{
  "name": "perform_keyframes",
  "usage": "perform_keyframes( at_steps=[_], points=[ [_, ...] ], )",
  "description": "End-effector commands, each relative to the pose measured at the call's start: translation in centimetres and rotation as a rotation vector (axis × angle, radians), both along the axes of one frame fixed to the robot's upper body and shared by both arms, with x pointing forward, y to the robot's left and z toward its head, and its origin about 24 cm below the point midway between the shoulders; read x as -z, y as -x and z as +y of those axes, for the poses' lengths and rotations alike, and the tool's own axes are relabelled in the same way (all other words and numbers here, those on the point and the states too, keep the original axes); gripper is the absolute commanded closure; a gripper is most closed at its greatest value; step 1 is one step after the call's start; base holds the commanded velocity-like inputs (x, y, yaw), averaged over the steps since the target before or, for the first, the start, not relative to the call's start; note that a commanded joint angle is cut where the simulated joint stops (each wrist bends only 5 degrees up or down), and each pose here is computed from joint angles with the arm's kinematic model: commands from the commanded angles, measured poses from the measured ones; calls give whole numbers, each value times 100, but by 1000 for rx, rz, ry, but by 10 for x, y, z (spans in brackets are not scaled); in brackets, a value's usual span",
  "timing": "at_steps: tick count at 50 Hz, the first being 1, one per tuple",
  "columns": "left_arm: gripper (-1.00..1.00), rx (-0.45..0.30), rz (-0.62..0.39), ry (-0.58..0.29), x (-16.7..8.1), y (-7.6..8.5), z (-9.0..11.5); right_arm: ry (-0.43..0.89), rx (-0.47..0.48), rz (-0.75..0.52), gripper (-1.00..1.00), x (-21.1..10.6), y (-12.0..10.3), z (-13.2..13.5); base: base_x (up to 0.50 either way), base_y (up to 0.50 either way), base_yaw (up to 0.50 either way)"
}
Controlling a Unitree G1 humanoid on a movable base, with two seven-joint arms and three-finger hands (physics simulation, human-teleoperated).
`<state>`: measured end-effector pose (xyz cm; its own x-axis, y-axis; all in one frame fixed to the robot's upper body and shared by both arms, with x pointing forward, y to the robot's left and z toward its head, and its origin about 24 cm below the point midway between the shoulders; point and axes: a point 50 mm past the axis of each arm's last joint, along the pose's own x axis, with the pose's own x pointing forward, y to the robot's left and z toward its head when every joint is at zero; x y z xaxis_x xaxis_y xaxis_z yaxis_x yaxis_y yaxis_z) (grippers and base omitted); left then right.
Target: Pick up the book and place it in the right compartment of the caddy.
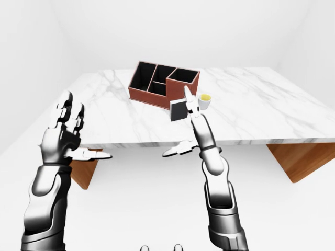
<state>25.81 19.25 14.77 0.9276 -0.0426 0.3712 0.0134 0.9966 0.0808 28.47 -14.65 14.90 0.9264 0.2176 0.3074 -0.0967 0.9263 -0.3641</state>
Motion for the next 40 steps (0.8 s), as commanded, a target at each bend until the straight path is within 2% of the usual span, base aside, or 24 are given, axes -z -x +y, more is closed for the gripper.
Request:
perform_keyframes(
  at_steps=[1, 10, 40],
  points=[
    [-100, -6, -222, -18, -49, 16, 6, 79, -89, -218, -100, -53, 16, 7, 0, 0, 0],
    [-100, -13, -210, -24, -46, 19, 6, 96, -83, -276, -100, -66, 21, 5, 26, 0, 0],
    [-100, -21, -212, -39, -46, 21, 7, 117, -56, -249, -100, -61, 17, -1, 27, 0, 0]
  ],
)
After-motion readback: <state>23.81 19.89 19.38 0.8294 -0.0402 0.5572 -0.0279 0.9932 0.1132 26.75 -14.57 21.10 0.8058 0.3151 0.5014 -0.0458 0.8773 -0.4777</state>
